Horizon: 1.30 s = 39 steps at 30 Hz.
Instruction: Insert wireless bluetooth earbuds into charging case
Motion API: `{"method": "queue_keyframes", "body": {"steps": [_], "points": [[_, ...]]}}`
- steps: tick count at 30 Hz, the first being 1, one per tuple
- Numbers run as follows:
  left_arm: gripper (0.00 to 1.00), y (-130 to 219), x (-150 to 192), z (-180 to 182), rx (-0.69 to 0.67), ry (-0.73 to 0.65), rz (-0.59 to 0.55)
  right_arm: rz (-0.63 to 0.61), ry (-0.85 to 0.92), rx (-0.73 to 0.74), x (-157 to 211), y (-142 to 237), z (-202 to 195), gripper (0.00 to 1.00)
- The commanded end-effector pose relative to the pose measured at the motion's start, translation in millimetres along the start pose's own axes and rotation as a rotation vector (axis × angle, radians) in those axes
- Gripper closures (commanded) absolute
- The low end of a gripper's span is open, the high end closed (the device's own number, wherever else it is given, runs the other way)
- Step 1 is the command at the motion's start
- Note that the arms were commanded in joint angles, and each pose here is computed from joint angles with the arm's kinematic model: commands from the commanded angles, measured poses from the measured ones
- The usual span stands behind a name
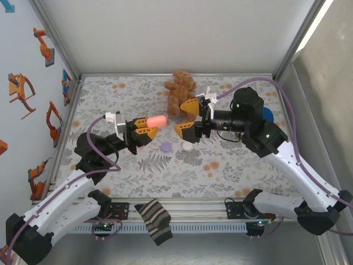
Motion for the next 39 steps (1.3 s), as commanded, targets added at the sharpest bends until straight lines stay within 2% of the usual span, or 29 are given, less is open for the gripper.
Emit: {"method": "queue_keyframes", "body": {"steps": [1,25,29,35,39], "points": [[1.00,3.5,-3.0,-9.0,0.047,-0.010,-0.003,-0.039,0.126,-0.098,-6.1,5.1,15.1,0.12],[1.00,7.2,-2.4,-20.1,0.105,-0.021,-0.001,0.047,0.238,-0.250,0.0,-36.3,24.1,0.13],[1.00,7.6,-2.5,-21.0,0.108,-0.023,-0.002,0.050,0.240,-0.258,-1.3,-40.7,24.1,0.20],[1.00,7.7,-2.0,-20.7,0.106,-0.026,-0.003,0.057,0.235,-0.261,-2.1,-44.2,23.2,0.42],[1.00,7.4,-2.5,-21.1,0.108,-0.029,-0.006,0.070,0.221,-0.251,0.2,-47.2,21.4,0.50]]}}
Point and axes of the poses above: each hand's point on the last joint's axis, 136 mm out from that joint toward the fingers, its own y axis back along the fingers, its own z axis along the line the jaws close on, x = y × z, the point moved 8 cm from there along y, back along the fingers, and after that the axes turned 3 degrees about -y, right-handed, at the moved point
